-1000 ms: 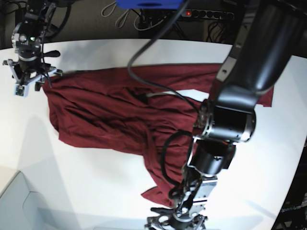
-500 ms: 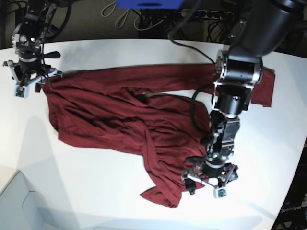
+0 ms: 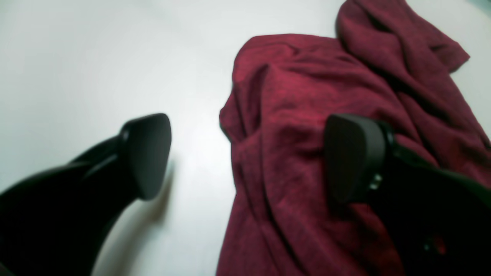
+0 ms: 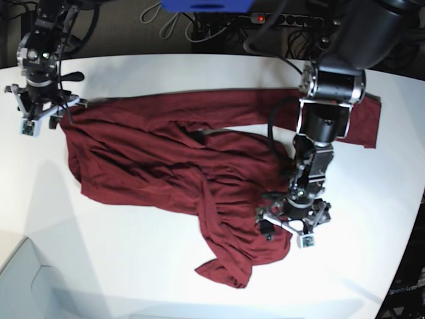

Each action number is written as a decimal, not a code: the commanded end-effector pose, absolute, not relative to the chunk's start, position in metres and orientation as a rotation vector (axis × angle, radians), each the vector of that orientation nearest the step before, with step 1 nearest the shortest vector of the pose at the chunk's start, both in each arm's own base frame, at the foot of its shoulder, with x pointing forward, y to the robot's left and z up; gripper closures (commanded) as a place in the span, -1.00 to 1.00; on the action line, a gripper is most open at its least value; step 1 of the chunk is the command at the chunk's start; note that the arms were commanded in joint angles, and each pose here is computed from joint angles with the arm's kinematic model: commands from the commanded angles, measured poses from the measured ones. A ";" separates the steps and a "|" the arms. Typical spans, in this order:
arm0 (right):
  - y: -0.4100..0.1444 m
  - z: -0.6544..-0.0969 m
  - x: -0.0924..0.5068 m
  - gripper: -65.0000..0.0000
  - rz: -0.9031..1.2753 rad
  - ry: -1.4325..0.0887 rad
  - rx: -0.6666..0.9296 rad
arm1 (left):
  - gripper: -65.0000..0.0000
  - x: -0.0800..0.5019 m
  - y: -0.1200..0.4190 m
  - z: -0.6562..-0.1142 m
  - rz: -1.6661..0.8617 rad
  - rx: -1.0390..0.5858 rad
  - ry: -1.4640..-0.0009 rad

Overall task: Layout the t-shirt on the table in an organized manner, then fold the t-shirt properly
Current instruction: 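Grasp the hem with the left gripper and drag it outward, then release the hem and raise the left gripper back toward the shirt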

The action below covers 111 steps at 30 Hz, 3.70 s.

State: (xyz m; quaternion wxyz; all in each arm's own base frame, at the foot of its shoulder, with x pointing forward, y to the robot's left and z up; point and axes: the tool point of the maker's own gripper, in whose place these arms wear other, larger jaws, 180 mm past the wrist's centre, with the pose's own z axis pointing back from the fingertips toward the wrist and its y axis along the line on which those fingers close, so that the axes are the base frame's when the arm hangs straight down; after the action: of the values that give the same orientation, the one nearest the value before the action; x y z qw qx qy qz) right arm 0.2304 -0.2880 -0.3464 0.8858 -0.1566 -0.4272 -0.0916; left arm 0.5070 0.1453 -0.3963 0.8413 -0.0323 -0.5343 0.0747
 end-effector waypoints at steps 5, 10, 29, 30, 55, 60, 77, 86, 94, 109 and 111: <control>-0.291 -0.332 0.240 0.31 -0.185 -0.944 -0.342 | -0.31 0.524 0.141 -0.369 0.155 -0.084 -1.207; -0.291 -0.332 0.241 0.31 -0.185 -0.946 -0.342 | 0.36 0.525 0.139 -0.366 0.156 -0.091 -1.214; -0.292 -0.327 0.248 0.31 -0.186 -0.965 -0.340 | 0.99 0.520 0.173 -0.324 0.310 -0.142 -1.354; -0.292 -0.327 0.248 0.31 -0.186 -0.965 -0.340 | 0.99 0.518 0.175 -0.316 0.320 -0.157 -1.368; -0.291 -0.330 0.245 0.31 -0.187 -0.957 -0.339 | 0.99 0.476 0.229 -0.191 0.374 -0.215 -1.512; -0.291 -0.330 0.245 0.31 -0.187 -0.955 -0.339 | 0.99 0.497 0.228 -0.168 0.387 -0.238 -1.542; -0.293 -0.339 0.231 0.31 -0.187 -0.916 -0.346 | 0.99 0.623 0.166 -0.151 0.340 -0.206 -1.503; -0.293 -0.339 0.230 0.31 -0.186 -0.915 -0.346 | 0.99 0.633 0.161 -0.125 0.294 -0.175 -1.568; -0.290 -0.339 0.233 0.31 -0.182 -0.921 -0.336 | 0.99 0.632 0.167 -0.126 0.299 -0.164 -1.567; -0.279 -0.336 0.245 0.31 -0.166 -0.944 -0.309 | -0.08 0.600 0.222 -0.220 0.318 -0.036 -1.421; -0.277 -0.336 0.245 0.31 -0.172 -0.945 -0.304 | -0.25 0.596 0.230 -0.224 0.325 -0.026 -1.418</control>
State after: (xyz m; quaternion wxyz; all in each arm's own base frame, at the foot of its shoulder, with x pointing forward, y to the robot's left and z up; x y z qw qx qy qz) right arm 0.2384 -0.2750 -0.3486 0.8876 -0.1398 -0.4307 -0.0848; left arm 0.5855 0.2196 -0.2614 0.7754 -0.0167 -0.6133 0.1495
